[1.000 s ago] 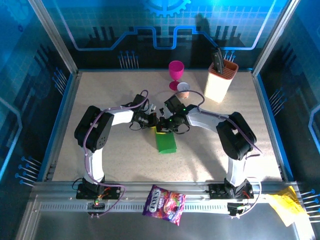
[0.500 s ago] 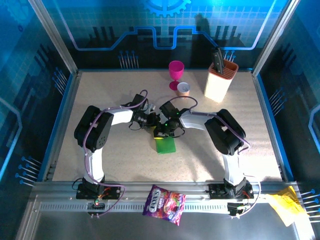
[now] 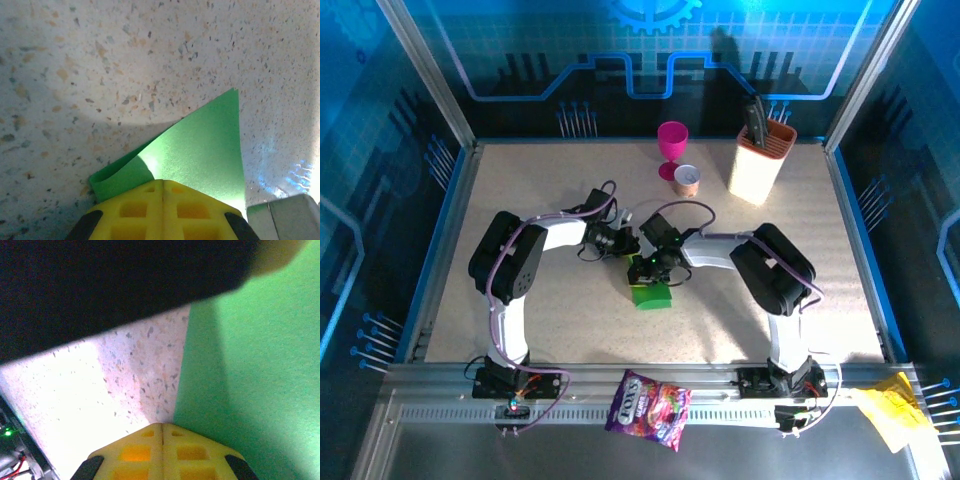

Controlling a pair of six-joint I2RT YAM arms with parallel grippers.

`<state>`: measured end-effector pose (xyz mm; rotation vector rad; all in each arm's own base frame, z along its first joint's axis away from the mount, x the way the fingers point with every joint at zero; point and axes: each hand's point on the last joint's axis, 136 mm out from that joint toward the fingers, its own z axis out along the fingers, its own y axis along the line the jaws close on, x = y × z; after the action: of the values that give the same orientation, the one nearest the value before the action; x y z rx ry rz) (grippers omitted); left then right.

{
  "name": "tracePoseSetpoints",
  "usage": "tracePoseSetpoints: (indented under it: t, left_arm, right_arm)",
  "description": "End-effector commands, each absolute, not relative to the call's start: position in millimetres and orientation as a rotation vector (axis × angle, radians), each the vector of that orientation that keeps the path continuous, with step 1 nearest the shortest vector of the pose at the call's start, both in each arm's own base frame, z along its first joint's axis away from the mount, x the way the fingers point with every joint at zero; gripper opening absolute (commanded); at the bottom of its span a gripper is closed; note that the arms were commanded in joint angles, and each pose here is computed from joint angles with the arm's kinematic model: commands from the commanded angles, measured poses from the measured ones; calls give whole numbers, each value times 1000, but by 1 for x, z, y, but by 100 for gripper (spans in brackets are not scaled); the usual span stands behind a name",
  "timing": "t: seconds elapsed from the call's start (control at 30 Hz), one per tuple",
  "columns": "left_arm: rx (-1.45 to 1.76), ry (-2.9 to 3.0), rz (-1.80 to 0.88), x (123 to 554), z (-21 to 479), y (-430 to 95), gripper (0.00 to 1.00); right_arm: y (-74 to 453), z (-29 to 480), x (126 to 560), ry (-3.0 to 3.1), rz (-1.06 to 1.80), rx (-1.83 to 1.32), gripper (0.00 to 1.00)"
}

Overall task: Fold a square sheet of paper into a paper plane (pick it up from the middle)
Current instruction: Fold the square sheet of paper in half at the center of the table.

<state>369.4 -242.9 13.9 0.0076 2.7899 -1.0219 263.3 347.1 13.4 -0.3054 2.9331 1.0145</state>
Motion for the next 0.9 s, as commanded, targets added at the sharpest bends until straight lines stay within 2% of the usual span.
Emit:
tracePoseSetpoints:
  t: [0.0,0.87]
  left_arm:
    - [-20,2921,-917,350,-20,-228,0]
    - [-7,2929,-920,346,-25,-227,0]
  right_arm:
    - [333,-2,214,3084,931,-386,0]
    - [299,-10,134,3158,834,-466,0]
